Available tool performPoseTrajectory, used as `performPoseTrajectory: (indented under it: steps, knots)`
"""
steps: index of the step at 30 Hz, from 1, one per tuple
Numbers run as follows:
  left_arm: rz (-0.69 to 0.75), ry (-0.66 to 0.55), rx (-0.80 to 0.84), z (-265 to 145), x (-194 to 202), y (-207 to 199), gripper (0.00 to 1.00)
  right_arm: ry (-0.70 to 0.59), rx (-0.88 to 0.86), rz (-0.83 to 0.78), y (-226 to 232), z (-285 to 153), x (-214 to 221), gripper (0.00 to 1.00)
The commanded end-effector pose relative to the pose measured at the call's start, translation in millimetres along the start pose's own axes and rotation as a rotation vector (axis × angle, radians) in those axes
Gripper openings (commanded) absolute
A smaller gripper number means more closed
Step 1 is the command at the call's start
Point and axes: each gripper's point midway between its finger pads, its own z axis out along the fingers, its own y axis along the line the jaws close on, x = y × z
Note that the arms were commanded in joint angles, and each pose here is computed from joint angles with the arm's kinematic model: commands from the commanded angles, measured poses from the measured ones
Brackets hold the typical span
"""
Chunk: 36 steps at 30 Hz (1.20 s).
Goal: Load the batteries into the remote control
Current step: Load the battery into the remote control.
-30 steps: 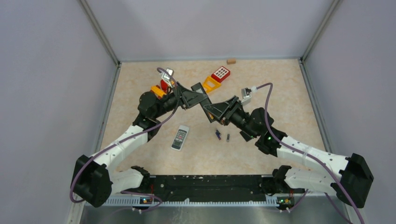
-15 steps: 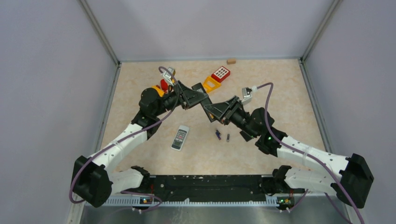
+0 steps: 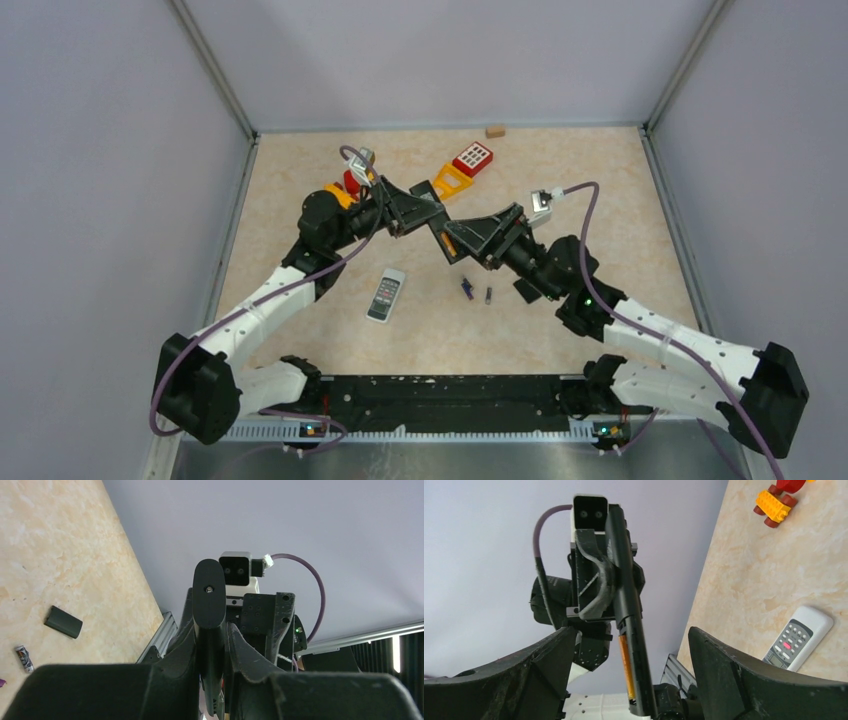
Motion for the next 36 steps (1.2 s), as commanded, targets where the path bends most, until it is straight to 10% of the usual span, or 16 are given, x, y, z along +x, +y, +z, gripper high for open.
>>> performPoseTrajectory:
  steps: [1, 21, 28, 36]
  knots:
    - [0.075, -0.004, 0.07, -3.2, -2.2, -14.0, 0.0, -0.068, -0.033, -0.024, 15.7, -9.3, -21.0, 0.84]
    - [0.092, 0.022, 0.1, -2.4, -0.6, -23.5, 0.0, 0.054, -0.034, -0.055, 10.6, 0.3, 0.0, 0.63]
    - [0.096, 0.025, 0.108, -2.7, -0.6, -26.3, 0.0, 0.071, -0.006, -0.048, 1.7, 1.5, 4.0, 0.33]
    - [0.107, 0.023, 0.104, -3.2, -1.1, -24.9, 0.0, 0.075, 0.007, -0.058, -5.6, 0.6, 4.7, 0.39]
